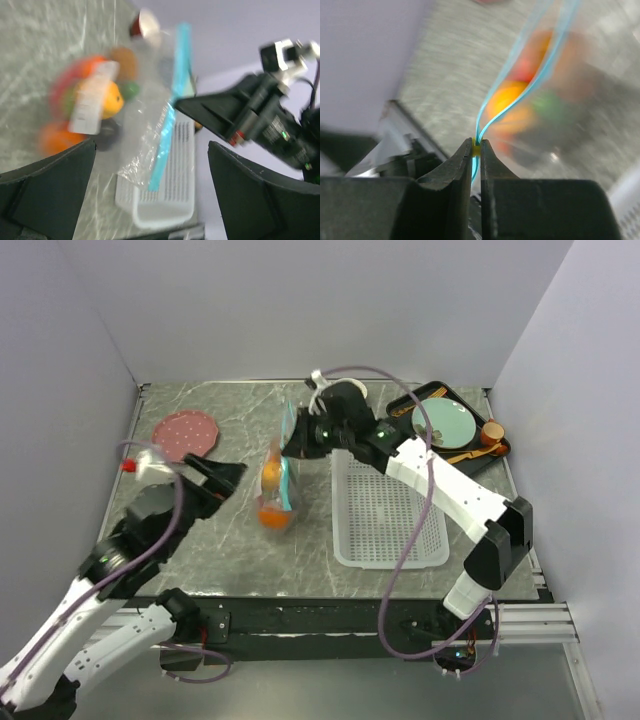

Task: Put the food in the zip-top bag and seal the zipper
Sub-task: Zip the zipper food storage bag at the center of the board.

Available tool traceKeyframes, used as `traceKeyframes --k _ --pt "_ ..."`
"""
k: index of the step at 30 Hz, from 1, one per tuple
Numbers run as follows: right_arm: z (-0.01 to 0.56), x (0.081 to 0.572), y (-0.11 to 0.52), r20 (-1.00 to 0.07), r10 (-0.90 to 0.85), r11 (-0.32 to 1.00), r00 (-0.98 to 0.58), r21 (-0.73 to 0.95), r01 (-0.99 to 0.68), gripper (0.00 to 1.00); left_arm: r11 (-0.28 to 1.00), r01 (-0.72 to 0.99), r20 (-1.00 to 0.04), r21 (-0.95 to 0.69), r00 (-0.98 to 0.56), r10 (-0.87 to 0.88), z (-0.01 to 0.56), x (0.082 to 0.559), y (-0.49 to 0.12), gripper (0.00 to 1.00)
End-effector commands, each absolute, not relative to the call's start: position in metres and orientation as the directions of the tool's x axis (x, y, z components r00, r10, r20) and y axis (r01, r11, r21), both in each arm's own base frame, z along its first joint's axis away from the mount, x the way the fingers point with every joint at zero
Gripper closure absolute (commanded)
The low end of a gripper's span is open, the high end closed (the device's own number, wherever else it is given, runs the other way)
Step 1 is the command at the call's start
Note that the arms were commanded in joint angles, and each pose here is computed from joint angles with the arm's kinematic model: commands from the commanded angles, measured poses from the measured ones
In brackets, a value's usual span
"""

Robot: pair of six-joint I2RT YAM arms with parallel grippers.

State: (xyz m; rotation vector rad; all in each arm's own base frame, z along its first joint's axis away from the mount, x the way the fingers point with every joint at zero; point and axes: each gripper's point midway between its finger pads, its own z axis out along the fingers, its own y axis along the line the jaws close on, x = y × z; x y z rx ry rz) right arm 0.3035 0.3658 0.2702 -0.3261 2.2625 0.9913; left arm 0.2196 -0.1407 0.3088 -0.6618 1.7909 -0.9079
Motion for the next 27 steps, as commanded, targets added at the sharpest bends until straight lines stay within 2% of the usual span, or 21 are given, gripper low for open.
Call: traceKeyframes --k 1,4,6,7,8,10,12,14,17,23,24,25,27 --pt "0.378 0.271 0.388 -0.775 -0.005 0.479 -0.631 0.553 -0.682 0.85 0.589 -0.135 -0.568 -0.797 -0.163 -0.807 0.336 0.211 -0.081 0.01" --pt "0.401 0.268 0.399 -0.775 -0.024 0.452 -0.631 0.555 -0.699 0.85 0.570 -0.161 -0.555 -0.805 -0.130 -0.821 0.333 0.203 -0.066 0.01" --pt "0.380 0.278 0.406 -0.742 -0.052 0.492 -0.669 0.564 -0.663 0.83 0.548 -0.170 -0.537 -0.819 -0.110 -0.836 0.331 0.199 -0.061 0.01" --pt "0.368 0.284 0.407 -0.718 -0.067 0.527 -0.693 0.564 -0.636 0.90 0.540 -0.170 -0.530 -0.825 -0.101 -0.842 0.330 0.196 -0.057 0.01" --pt "0.349 0.275 0.420 -0.671 -0.144 0.481 -0.727 0.594 -0.644 0.92 0.531 -0.172 -0.523 -0.830 -0.093 -0.847 0.330 0.195 -0.055 0.01" --pt "0.348 0.251 0.436 -0.667 -0.218 0.417 -0.713 0.596 -0.686 0.91 0.526 -0.181 -0.521 -0.831 -0.078 -0.850 0.329 0.190 -0.048 0.01" --pt "0.333 0.250 0.445 -0.671 -0.231 0.479 -0.705 0.552 -0.683 0.91 0.520 -0.193 -0.518 -0.832 -0.067 -0.853 0.328 0.188 -0.043 0.01" --pt "0.331 0.243 0.450 -0.660 -0.234 0.446 -0.713 0.579 -0.683 0.90 0.515 -0.199 -0.516 -0.834 -0.054 -0.855 0.328 0.186 -0.039 0.01" --pt "0.332 0.249 0.455 -0.676 -0.174 0.433 -0.716 0.600 -0.672 0.91 0.513 -0.195 -0.513 -0.836 -0.056 -0.857 0.328 0.185 -0.039 0.01" --pt "0.333 0.293 0.428 -0.691 0.016 0.546 -0.723 0.612 -0.573 0.91 0.528 -0.181 -0.521 -0.830 -0.088 -0.849 0.325 0.188 -0.048 0.01" --pt "0.305 0.302 0.419 -0.644 0.049 0.595 -0.764 0.633 -0.495 0.88 0.525 -0.167 -0.517 -0.834 -0.091 -0.851 0.327 0.190 -0.051 0.01" --pt "0.287 0.310 0.411 -0.610 0.075 0.631 -0.789 0.641 -0.436 0.89 0.536 -0.167 -0.525 -0.828 -0.107 -0.845 0.323 0.193 -0.056 0.01" --pt "0.227 0.324 0.387 -0.481 0.130 0.677 -0.867 0.682 -0.277 0.96 0.549 -0.153 -0.530 -0.822 -0.150 -0.835 0.318 0.196 -0.067 0.01"
